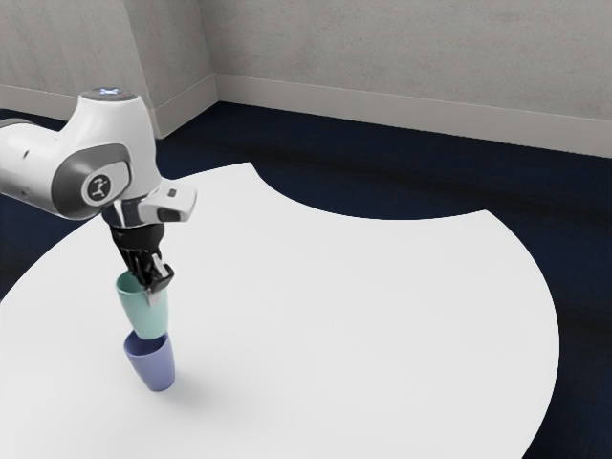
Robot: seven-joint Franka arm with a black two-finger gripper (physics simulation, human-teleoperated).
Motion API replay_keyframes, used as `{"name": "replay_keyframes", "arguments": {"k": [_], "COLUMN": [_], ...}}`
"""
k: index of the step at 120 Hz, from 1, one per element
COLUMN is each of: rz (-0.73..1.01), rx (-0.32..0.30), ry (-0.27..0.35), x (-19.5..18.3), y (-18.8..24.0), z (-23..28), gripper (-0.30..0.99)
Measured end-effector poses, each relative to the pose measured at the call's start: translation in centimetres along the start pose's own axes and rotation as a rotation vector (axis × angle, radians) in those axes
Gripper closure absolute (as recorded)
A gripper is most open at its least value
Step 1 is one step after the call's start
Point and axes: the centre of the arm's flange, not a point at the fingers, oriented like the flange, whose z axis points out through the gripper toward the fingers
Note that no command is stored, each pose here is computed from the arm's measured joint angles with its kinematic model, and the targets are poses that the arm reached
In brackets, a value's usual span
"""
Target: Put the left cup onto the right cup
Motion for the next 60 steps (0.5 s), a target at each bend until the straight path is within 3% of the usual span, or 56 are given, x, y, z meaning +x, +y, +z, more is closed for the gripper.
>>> {"name": "replay_keyframes", "arguments": {"k": [60], "rz": [-0.025], "rx": [-0.008], "ry": [-0.012], "x": [-0.3], "y": [-1.1], "z": [0.6], "gripper": [0.79]}}
